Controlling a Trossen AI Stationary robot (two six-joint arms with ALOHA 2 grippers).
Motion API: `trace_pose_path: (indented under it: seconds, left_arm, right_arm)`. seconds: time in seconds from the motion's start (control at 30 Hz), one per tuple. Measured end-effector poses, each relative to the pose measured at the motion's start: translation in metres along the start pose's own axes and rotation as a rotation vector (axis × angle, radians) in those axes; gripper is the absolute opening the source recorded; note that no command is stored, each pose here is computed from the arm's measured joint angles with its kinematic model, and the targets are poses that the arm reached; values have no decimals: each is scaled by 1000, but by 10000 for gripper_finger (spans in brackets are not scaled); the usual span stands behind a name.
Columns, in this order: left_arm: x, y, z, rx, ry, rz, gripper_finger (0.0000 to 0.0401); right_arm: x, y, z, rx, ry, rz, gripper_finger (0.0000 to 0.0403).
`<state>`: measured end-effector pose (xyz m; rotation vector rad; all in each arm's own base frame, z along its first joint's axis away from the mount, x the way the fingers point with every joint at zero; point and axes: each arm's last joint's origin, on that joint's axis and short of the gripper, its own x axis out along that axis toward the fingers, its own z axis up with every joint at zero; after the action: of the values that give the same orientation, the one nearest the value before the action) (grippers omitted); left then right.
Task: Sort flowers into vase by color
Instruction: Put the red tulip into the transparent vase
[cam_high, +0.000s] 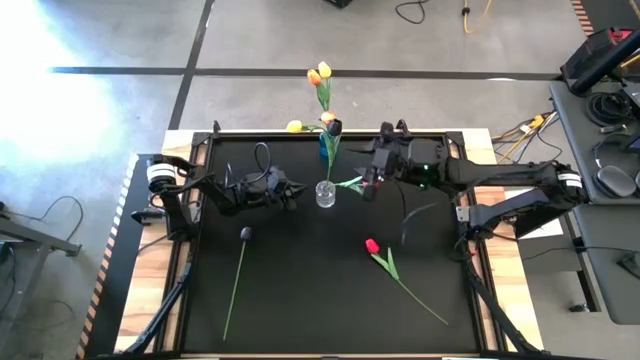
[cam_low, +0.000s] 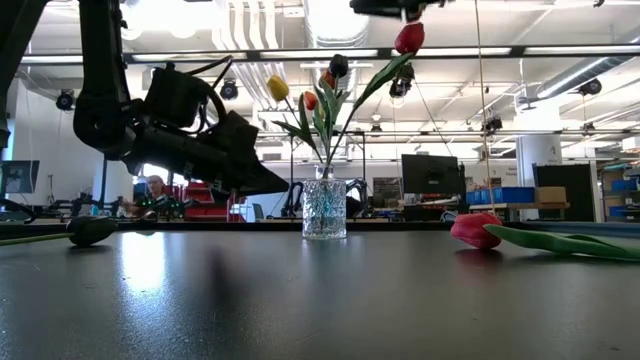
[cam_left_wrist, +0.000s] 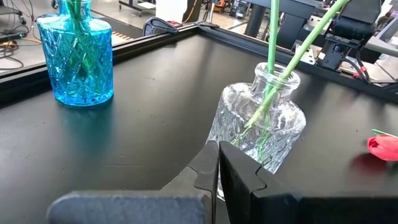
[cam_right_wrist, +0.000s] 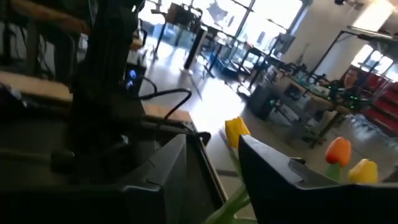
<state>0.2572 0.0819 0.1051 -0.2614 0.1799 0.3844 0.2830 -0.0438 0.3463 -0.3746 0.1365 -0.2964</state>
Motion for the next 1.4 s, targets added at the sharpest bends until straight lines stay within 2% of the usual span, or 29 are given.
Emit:
trace_pose_path:
  seconds: [0.13,0.23,0.27,0.43,0.63,0.97,1.13,1.23,1.4]
  left_arm:
    - [0,0,0,10,0,0,0]
    - [0,0,0,11,-1,0,0]
    - [0,0,0,11,-1,0,0]
    - [0,0,0,16,-1,0,0]
    - [0,0,0,15,-1,0,0]
    - [0,0,0,15,-2,0,0]
    - [0,0,0,15,-6,-1,0]
    - [0,0,1,15,-7,-2,0]
    - [0,-1,1,23,-3,-21,0]
  right_arm:
    - [-9,17,11,-94,66,-12,82]
    - [-15,26,9,-111,67,-5,26]
    - [-16,28,5,-110,66,-5,19]
    - [-12,34,-13,-103,28,-33,10]
    - [-11,32,-13,-122,-44,-69,9]
    - [-2,32,-25,-106,-39,-41,9]
    - [-5,28,-18,-138,-61,-62,9]
    - [-13,20,-3,-118,-56,-64,9]
    - [-35,11,21,-33,113,-11,9]
